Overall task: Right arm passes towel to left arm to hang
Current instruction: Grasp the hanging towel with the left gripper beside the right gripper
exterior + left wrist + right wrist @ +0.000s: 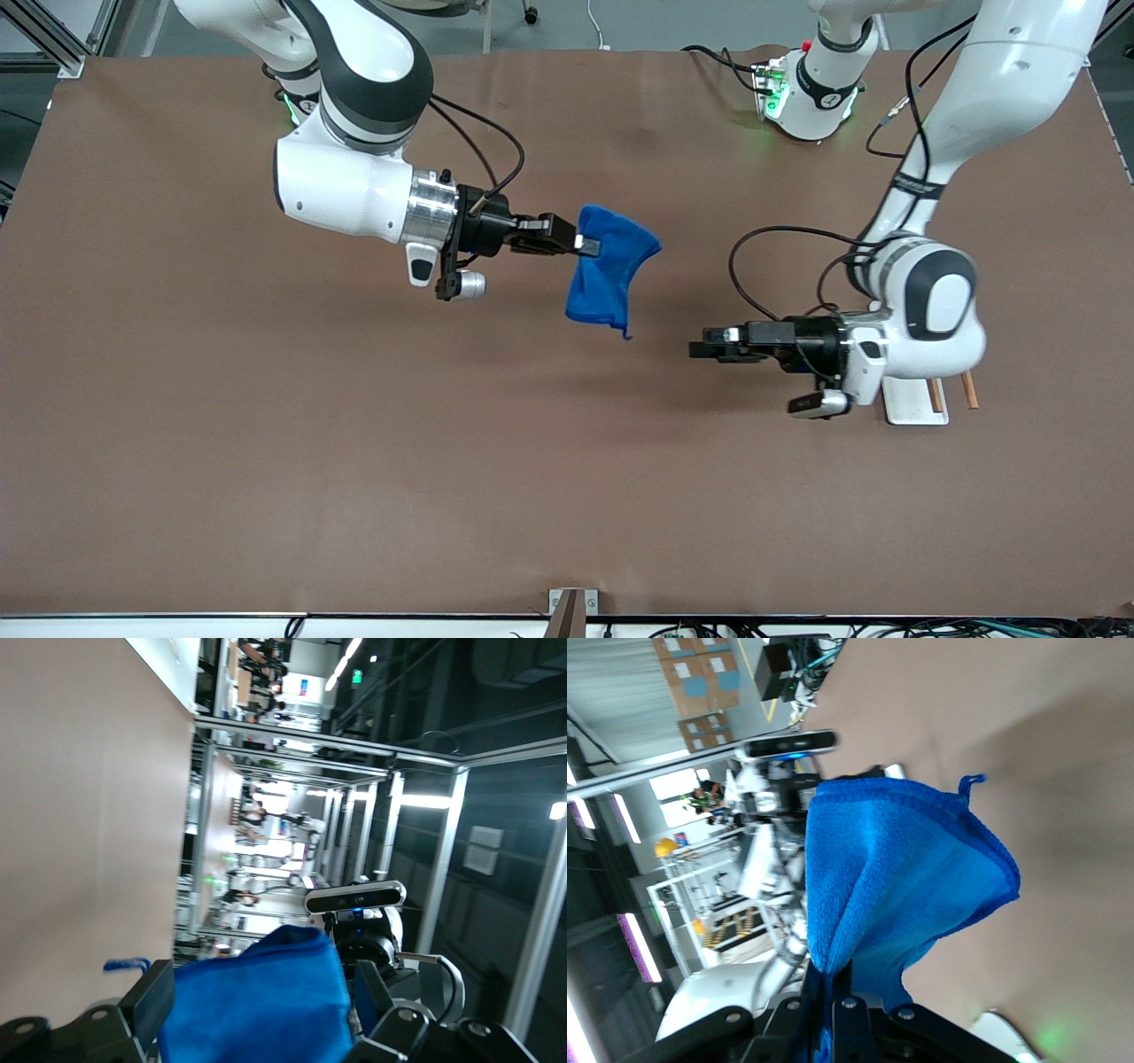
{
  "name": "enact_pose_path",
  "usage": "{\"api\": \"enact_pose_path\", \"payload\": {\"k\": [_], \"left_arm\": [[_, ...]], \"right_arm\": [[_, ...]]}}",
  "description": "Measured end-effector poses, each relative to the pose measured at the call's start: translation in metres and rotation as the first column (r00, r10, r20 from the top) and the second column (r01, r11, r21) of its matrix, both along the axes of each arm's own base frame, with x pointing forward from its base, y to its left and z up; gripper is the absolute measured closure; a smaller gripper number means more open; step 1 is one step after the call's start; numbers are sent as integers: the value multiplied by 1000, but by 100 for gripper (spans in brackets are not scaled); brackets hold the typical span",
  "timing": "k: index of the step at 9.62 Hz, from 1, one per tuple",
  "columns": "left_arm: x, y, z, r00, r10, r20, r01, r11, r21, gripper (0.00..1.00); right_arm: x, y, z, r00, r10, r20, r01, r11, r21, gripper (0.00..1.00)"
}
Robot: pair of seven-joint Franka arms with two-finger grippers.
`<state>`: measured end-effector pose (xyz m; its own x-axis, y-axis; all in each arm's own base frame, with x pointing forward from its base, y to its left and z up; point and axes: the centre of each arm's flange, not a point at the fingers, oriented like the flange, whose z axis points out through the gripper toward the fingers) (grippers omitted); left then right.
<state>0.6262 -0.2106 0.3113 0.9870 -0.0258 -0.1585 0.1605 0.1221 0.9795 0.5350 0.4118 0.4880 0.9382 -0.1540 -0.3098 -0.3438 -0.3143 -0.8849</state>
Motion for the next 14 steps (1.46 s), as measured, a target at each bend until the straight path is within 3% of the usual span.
{"api": "enact_pose_path", "payload": {"k": [2, 5, 9, 11, 14], "left_arm": [[-19, -9, -27, 997, -50, -66, 42, 993, -114, 19], [-37, -15, -40, 987, -108, -115, 76, 964, -256, 23], [-49, -26, -43, 981, -134, -138, 89, 953, -291, 25], [-56, -23, -46, 977, -155, -145, 102, 941, -323, 36], [-59, -17, -45, 973, -173, -153, 110, 930, -351, 43]], "right_arm": [[0, 16, 12, 999, -16, -46, 21, 995, 95, 94], [-4, 29, 11, 998, -28, -59, 34, 993, 113, 94], [-5, 32, 7, 998, -26, -64, 33, 993, 111, 94], [-5, 32, 9, 998, -27, -63, 34, 993, 113, 94], [-5, 32, 8, 998, -27, -63, 34, 993, 113, 94]]}}
